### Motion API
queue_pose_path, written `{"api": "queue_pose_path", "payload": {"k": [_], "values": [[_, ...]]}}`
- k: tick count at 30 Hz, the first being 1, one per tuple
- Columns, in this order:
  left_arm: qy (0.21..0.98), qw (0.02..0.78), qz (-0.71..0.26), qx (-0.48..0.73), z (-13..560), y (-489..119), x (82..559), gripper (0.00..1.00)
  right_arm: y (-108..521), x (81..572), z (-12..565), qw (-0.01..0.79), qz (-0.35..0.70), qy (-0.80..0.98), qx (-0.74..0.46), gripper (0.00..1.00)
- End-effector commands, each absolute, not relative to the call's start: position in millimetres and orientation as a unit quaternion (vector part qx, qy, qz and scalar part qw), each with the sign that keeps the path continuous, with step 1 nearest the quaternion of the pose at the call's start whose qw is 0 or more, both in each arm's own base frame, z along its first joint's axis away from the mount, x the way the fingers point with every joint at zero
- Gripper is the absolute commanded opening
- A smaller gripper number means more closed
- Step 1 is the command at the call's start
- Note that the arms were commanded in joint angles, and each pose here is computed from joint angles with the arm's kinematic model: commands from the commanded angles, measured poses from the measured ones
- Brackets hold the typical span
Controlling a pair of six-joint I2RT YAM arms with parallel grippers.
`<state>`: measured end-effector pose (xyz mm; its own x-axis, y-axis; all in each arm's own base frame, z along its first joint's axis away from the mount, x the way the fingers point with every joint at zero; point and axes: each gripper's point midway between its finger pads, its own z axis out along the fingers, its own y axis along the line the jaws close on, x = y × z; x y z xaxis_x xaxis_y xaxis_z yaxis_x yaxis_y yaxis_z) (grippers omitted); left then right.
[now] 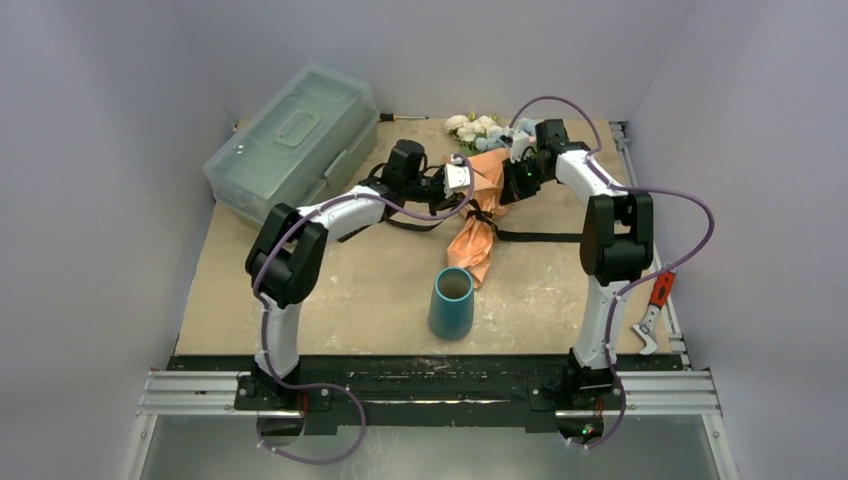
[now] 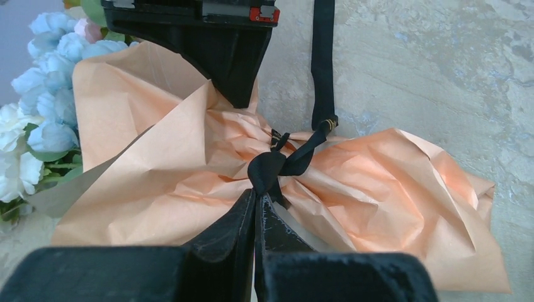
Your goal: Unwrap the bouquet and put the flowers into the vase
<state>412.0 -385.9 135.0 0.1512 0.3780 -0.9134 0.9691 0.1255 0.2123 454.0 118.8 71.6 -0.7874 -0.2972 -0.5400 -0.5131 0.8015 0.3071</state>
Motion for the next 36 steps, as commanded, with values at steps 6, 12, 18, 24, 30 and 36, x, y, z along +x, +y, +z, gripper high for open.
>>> {"api": "queue_pose_path", "payload": {"k": [6,12,18,24,30,36], "values": [[0.532,0.446,-0.275,0.665,128.1,-340.3,378.0,0.00,106.4,474.4,73.2,0.273,0.173,0.915,-0.241,0.00],[0.535,0.384,-0.252,0.709,76.1,-318.5,361.1,0.00,105.3,481.3,73.3,0.275,0.167,0.916,-0.240,0.00],[0.544,0.386,-0.241,0.705,64.5,-321.3,371.1,0.00,114.3,478.5,82.4,0.274,0.195,0.907,-0.256,0.00],[0.543,0.426,-0.236,0.684,84.7,-335.2,384.8,0.00,132.8,471.2,119.6,0.288,0.247,0.881,-0.284,0.22],[0.564,0.450,-0.259,0.642,109.8,-339.7,397.9,0.18,131.5,452.6,152.5,0.298,0.250,0.863,-0.323,0.38],[0.562,0.456,-0.276,0.633,125.4,-338.1,397.0,0.29,130.0,429.8,168.6,0.295,0.253,0.842,-0.373,0.43]]}}
